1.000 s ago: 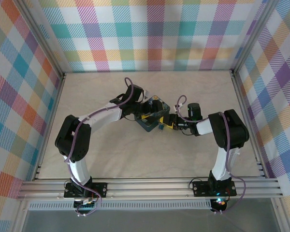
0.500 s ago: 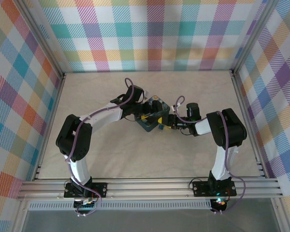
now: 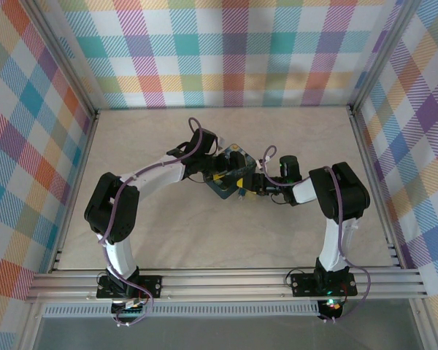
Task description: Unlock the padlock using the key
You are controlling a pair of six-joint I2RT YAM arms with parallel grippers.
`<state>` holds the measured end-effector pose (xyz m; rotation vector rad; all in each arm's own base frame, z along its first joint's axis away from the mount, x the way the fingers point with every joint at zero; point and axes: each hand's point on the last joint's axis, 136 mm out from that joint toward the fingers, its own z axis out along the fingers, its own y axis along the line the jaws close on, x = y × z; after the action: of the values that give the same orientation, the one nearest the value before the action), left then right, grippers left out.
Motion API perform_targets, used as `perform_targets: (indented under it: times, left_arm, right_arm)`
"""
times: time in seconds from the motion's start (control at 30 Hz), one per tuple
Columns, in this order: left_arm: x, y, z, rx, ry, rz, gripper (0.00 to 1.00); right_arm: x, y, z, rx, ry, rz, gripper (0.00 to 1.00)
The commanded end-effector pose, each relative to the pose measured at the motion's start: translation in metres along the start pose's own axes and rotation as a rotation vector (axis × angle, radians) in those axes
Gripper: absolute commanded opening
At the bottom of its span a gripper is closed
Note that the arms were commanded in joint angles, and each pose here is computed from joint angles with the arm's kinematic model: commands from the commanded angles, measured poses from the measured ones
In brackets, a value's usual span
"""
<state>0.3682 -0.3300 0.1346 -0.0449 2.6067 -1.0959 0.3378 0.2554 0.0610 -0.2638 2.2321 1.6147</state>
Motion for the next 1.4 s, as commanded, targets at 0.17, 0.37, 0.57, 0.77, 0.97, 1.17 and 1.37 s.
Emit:
perform_targets:
  times: [0.17,0.37,0.57,0.77,0.97,1.17,1.37]
  left_arm:
    - [0.006,0.007,0.002,-0.038,0.015,-0.02,1.0]
    - [0.005,0.009,0.001,-0.043,0.012,-0.023,1.0]
    - [0.007,0.011,0.002,-0.046,0.013,-0.023,1.0]
    - [0.007,0.012,0.003,-0.048,0.013,-0.025,1.0]
    - [0.007,0.012,0.002,-0.049,0.012,-0.025,1.0]
    - [0.007,0.014,0.001,-0.06,0.009,-0.023,1.0]
    - [0.01,0.018,0.001,-0.074,0.011,-0.024,1.0]
  right_arm:
    - [0.0,0.015,0.001,-0.063,0.01,-0.075,0.47]
    - [0.004,0.015,-0.001,-0.054,0.013,-0.07,0.4]
    - [0.007,0.014,-0.003,-0.045,0.015,-0.063,0.33]
    - [0.01,0.013,-0.004,-0.033,0.019,-0.059,0.27]
    - [0.013,0.01,-0.005,-0.016,0.023,-0.053,0.18]
    - [0.013,0.009,-0.006,-0.002,0.02,-0.046,0.1]
    - [0.012,0.006,-0.009,0.033,-0.001,-0.039,0.05]
